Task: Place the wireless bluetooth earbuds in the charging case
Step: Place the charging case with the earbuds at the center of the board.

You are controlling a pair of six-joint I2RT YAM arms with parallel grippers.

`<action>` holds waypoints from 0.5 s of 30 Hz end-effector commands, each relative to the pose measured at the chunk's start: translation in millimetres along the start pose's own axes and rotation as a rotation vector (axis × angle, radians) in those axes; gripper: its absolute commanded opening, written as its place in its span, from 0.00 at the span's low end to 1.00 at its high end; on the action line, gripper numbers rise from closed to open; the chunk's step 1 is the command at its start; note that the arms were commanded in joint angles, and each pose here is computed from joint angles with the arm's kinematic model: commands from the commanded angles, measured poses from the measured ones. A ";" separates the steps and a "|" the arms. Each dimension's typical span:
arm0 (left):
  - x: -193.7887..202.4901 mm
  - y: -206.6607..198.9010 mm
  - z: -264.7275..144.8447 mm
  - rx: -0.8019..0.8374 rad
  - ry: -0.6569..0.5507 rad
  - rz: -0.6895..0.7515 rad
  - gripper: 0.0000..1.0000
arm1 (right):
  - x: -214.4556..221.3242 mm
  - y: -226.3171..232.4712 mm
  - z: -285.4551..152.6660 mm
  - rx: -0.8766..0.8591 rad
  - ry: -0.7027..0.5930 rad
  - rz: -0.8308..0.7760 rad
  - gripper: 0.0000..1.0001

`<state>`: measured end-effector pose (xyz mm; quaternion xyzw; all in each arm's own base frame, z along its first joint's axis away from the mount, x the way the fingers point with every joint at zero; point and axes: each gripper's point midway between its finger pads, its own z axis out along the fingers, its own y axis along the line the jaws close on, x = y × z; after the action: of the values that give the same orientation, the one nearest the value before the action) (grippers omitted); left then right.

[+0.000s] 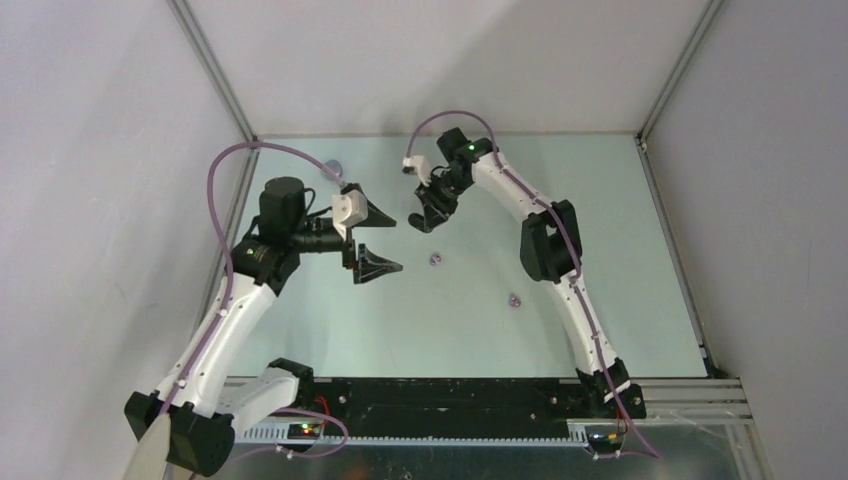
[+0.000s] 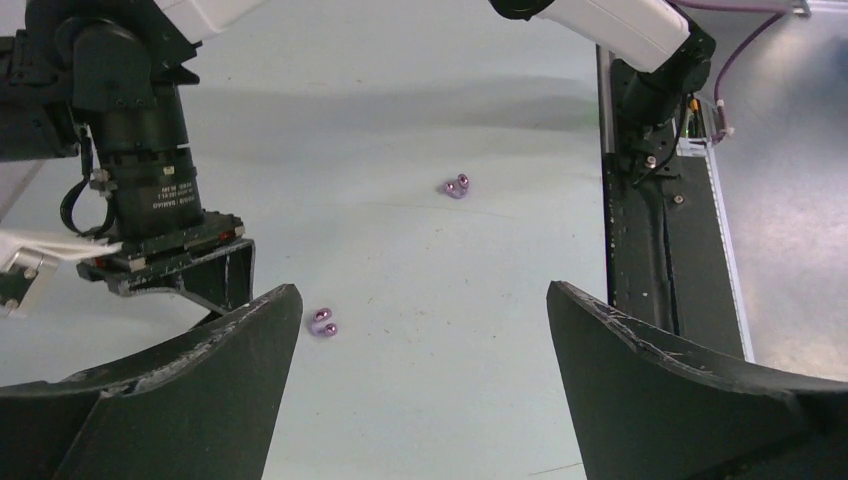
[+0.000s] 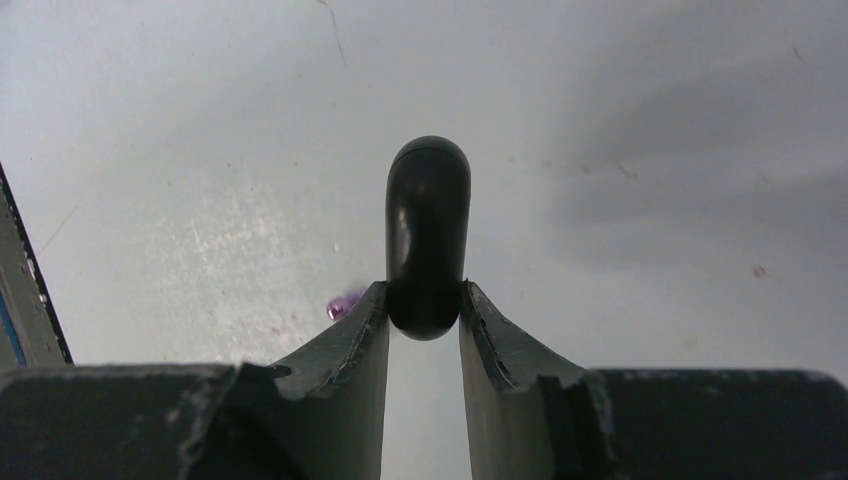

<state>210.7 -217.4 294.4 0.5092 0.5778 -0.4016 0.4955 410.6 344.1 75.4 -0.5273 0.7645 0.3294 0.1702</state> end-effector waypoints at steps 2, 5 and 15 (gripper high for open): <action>-1.8 -3.1 -2.3 0.023 -0.005 0.036 0.99 | -20.2 14.2 24.4 -0.018 -0.034 -0.037 0.10; -0.7 -3.7 -1.4 0.029 -0.007 0.028 0.99 | -13.6 18.1 34.2 -0.023 -0.004 -0.050 0.11; -0.7 -4.2 0.0 0.038 -0.017 0.017 0.99 | 14.6 21.9 59.2 -0.012 0.118 -0.106 0.13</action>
<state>207.5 -217.2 291.6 0.5142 0.5753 -0.4064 0.4894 384.2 382.4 43.6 -0.5683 0.7474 0.3093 0.1509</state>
